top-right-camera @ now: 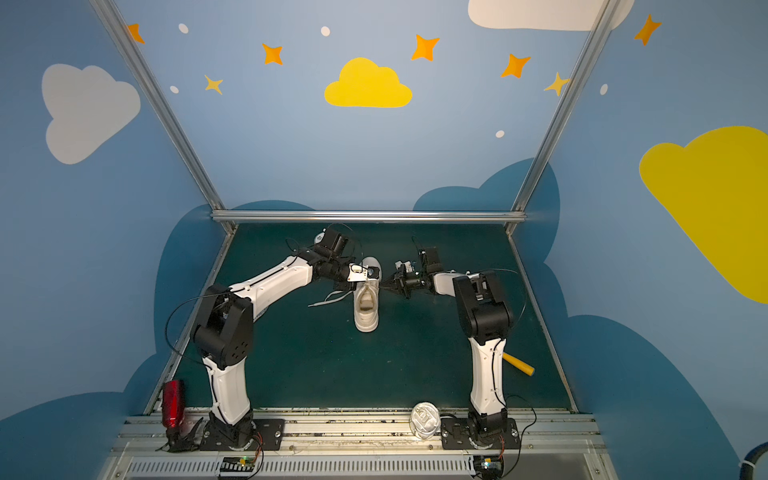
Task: Tie the shoes
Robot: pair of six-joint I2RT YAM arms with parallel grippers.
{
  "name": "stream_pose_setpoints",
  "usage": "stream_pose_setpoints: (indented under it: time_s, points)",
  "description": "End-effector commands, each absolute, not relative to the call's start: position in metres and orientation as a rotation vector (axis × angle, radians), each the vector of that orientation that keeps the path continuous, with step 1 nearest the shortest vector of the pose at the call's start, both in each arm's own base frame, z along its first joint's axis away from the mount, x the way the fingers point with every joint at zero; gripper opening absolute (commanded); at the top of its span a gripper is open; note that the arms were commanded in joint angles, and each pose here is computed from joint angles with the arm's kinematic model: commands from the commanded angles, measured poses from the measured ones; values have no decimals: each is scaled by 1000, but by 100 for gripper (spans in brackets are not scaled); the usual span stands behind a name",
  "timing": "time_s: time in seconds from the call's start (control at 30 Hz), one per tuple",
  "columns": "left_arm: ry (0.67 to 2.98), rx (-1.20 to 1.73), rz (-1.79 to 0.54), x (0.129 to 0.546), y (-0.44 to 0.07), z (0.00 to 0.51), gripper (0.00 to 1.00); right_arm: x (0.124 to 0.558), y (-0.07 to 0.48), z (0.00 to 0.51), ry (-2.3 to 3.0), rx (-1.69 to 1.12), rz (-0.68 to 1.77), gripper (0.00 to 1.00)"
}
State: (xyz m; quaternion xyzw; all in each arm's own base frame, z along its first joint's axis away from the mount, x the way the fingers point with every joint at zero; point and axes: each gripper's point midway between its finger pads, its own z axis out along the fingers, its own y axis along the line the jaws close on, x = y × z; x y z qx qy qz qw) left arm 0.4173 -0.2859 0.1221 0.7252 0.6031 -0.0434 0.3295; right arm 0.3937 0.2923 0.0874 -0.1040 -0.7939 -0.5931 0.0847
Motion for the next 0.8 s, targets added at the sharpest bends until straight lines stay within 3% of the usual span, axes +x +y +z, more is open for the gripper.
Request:
stream_pose_setpoints:
  time_s: [0.0, 0.77]
  points:
    - [1587, 1905, -158, 415, -292, 115, 3, 396, 294, 115, -2347, -245, -1865, 9]
    - [1600, 1908, -175, 414, -297, 111, 3, 392, 300, 133, -2274, -201, -1958, 11]
